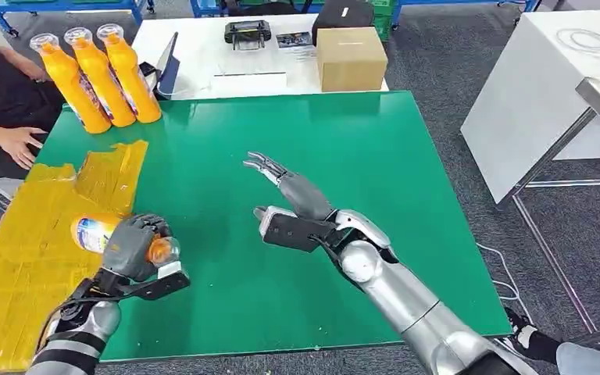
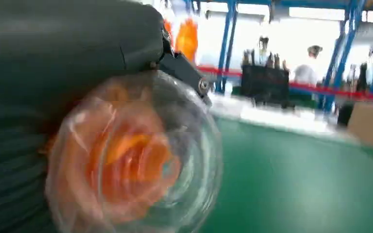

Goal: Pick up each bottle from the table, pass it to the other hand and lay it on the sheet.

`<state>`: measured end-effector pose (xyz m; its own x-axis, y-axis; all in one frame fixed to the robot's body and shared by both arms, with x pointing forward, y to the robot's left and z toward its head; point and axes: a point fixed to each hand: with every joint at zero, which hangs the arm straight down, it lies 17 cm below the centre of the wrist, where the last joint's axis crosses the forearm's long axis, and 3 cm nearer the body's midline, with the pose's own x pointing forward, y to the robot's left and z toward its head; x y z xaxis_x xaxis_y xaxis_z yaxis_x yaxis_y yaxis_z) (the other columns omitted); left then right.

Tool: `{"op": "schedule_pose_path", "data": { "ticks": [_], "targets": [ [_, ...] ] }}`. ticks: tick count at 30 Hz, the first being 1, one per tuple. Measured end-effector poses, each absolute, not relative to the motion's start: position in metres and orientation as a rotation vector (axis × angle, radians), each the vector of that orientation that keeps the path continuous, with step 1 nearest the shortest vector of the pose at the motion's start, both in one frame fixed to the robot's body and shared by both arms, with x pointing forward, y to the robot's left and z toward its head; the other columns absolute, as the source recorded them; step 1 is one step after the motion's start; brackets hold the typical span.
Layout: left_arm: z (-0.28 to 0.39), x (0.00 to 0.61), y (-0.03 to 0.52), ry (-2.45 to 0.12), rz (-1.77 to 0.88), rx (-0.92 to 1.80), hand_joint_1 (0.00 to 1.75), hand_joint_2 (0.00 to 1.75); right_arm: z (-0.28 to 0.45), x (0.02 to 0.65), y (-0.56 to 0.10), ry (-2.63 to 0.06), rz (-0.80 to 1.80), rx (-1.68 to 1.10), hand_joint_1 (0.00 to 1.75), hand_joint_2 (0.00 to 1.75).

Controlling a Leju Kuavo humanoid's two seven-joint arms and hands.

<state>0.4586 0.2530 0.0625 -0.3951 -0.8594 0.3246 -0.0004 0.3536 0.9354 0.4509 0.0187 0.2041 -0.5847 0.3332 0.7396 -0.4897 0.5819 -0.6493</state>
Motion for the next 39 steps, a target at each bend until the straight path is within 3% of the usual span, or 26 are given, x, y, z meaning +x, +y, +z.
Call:
{"op": "schedule_pose_path", "data": {
  "ticks": [8,32,33,34,39],
  "targets": [
    [0.006,0.445,0.27,-1.527,-1.326,0.624,1.75,1.75,0.207,0.451,0.025,-1.889,1.137,0.156,0.0,0.0],
    [-0.005,0.441,0.295,-1.461,-1.344,0.53,1.75,1.75,0.208,0.455,0.032,-1.879,1.152,0.171,0.0,0.0],
    [-0.005,0.441,0.296,-1.457,-1.343,0.525,0.26,1.75,0.208,0.455,0.033,-1.88,1.151,0.174,0.0,0.0],
    [-0.005,0.441,0.297,-1.454,-1.339,0.519,0.0,0.0,0.208,0.454,0.034,-1.88,1.151,0.177,0.0,0.0],
    [-0.013,0.436,0.31,-1.423,-1.306,0.469,0.0,0.0,0.207,0.453,0.037,-1.879,1.156,0.185,0.0,0.0]
  ]
}}
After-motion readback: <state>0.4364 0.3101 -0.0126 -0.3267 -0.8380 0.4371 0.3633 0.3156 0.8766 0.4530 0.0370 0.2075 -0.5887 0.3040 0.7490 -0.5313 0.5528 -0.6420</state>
